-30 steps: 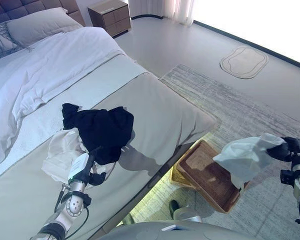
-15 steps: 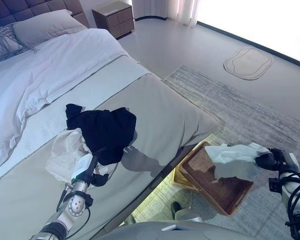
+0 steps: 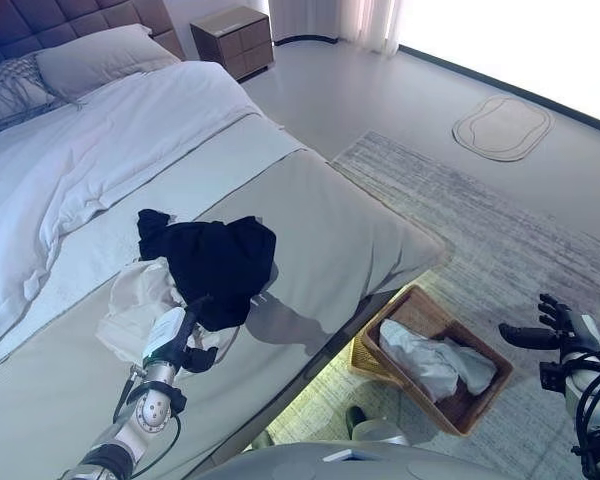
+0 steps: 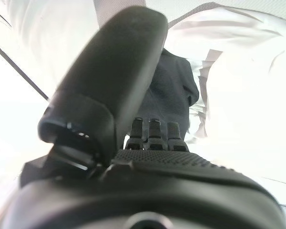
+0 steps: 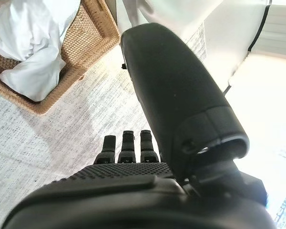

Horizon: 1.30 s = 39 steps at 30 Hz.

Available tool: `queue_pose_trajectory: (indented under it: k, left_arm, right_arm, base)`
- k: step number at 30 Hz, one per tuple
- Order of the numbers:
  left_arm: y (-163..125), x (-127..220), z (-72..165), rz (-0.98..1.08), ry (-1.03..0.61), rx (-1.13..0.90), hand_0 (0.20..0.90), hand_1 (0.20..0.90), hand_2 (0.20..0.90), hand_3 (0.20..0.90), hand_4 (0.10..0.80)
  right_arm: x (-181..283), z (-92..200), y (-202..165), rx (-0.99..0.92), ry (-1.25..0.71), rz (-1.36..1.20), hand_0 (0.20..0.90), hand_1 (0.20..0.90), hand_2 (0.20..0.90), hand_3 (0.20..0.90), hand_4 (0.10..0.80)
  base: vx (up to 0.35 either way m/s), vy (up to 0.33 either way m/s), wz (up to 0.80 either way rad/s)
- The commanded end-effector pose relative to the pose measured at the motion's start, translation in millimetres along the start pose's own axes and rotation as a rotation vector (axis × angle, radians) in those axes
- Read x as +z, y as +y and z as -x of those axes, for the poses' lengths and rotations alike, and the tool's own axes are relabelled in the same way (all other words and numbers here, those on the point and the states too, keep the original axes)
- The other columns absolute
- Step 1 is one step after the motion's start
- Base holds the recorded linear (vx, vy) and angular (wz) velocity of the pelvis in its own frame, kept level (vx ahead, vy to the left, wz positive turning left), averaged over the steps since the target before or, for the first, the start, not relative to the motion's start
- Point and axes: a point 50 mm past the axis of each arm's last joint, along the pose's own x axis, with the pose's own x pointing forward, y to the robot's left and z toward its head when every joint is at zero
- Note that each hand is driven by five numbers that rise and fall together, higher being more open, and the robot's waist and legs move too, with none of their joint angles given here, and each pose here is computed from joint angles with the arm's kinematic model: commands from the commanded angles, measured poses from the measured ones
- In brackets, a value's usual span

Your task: Pick up the clothes from the bed and place them into the basket

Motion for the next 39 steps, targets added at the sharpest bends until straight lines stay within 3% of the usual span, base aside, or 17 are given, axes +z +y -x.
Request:
queue_pose_trajectory:
  k: [1, 9, 18, 30, 39]
  left_arm:
    - [34, 24, -26, 0.037, -0.115, 0.160, 0.900, 0.900, 0.900, 0.900, 0.800]
    - [34, 29, -29, 0.039, -0.113, 0.171, 0.900, 0.900, 0.900, 0.900, 0.800]
    - [27, 26, -24, 0.051, -0.100, 0.184, 0.900, 0.900, 0.900, 0.900, 0.800]
    - [26, 19, -19, 0.058, -0.065, 0.159, 0.900, 0.900, 0.900, 0.900, 0.800]
    - [47, 36, -25, 0.070, -0.193, 0.185, 0.900, 0.900, 0.900, 0.900, 0.800]
  right_arm:
    - [58, -13, -9, -0.072, -0.220, -0.020, 0.900, 0.900, 0.900, 0.900, 0.800]
    - [104, -6, 9, -0.069, -0.429, 0.125, 0.900, 0.900, 0.900, 0.900, 0.800]
    - [190, 10, 50, -0.053, -0.767, 0.358, 0.900, 0.900, 0.900, 0.900, 0.800]
    - [244, 13, 80, 0.028, -0.829, 0.494, 0.900, 0.900, 0.900, 0.900, 0.800]
    - [292, 13, 69, -0.006, -0.811, 0.494, 0.900, 0.900, 0.900, 0.900, 0.800]
  base:
    - [-0.008, -0.009, 0.09]
    - [-0.017, -0.009, 0.06]
    - [0.002, -0.011, 0.19]
    - [0.043, -0.010, 0.27]
    - [-0.063, 0.020, 0.35]
